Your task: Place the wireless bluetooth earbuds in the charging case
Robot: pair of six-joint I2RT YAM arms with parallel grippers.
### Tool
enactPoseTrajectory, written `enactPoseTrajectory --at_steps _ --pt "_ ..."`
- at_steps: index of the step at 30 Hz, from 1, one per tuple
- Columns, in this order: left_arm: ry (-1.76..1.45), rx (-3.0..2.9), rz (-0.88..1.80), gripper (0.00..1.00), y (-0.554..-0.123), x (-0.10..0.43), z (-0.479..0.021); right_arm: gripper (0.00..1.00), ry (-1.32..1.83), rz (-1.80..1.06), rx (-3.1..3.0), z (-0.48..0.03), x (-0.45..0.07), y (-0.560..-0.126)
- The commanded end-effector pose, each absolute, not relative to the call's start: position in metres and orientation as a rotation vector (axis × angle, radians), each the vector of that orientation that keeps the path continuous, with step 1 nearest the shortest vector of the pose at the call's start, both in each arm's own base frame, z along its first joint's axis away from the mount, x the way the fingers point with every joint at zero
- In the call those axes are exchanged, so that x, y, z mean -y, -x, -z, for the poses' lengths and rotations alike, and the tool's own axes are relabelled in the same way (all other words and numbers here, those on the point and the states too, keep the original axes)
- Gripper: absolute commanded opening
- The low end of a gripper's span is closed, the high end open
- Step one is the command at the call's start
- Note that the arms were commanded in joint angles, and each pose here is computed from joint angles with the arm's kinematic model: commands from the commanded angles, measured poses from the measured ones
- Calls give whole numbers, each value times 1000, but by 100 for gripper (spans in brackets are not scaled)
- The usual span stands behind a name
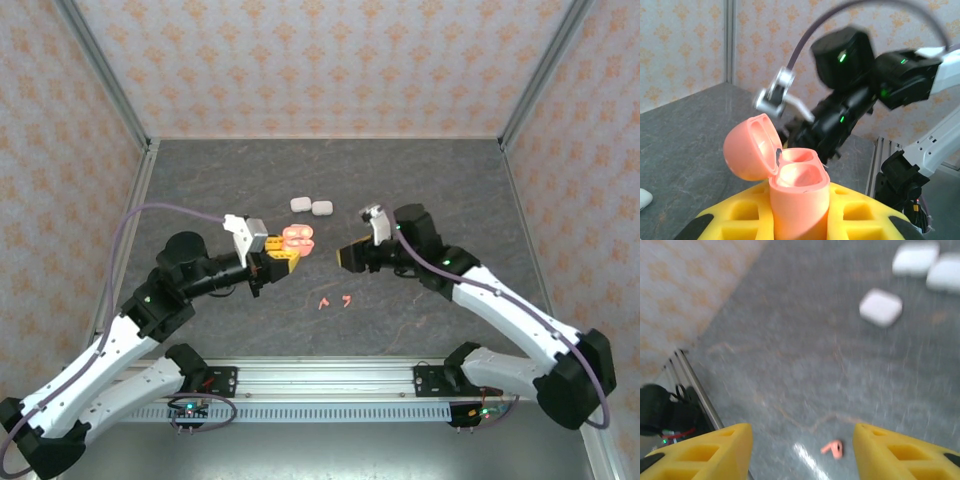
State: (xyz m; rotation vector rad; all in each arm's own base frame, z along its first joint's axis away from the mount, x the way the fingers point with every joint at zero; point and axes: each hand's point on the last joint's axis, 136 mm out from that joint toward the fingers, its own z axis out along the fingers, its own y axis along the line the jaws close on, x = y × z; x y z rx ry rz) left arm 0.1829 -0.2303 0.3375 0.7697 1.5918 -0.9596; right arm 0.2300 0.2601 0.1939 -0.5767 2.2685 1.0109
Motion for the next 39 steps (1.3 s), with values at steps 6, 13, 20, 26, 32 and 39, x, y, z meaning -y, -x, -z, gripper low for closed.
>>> enactPoseTrajectory --at_steps 6,13,20,26,32,39 --pt "-817 -1548 945 4 -168 224 -345 54 638 -976 -2424 -129 -293 -220" --pt "-815 -1533 947 4 -166 223 -348 48 737 -824 -2563 -81 -311 -218" --pt "-810 -1538 944 4 -167 222 -346 45 796 -728 -2637 -59 -317 -216" --pt "-804 -1540 939 4 -168 222 -343 44 813 -682 -2690 -46 -311 -211" --pt "-800 -1535 941 4 -168 222 -343 43 857 -635 -2734 -33 -312 -205" --pt "-799 -1542 934 4 -168 221 -341 36 874 -627 -2772 -26 -313 -200"
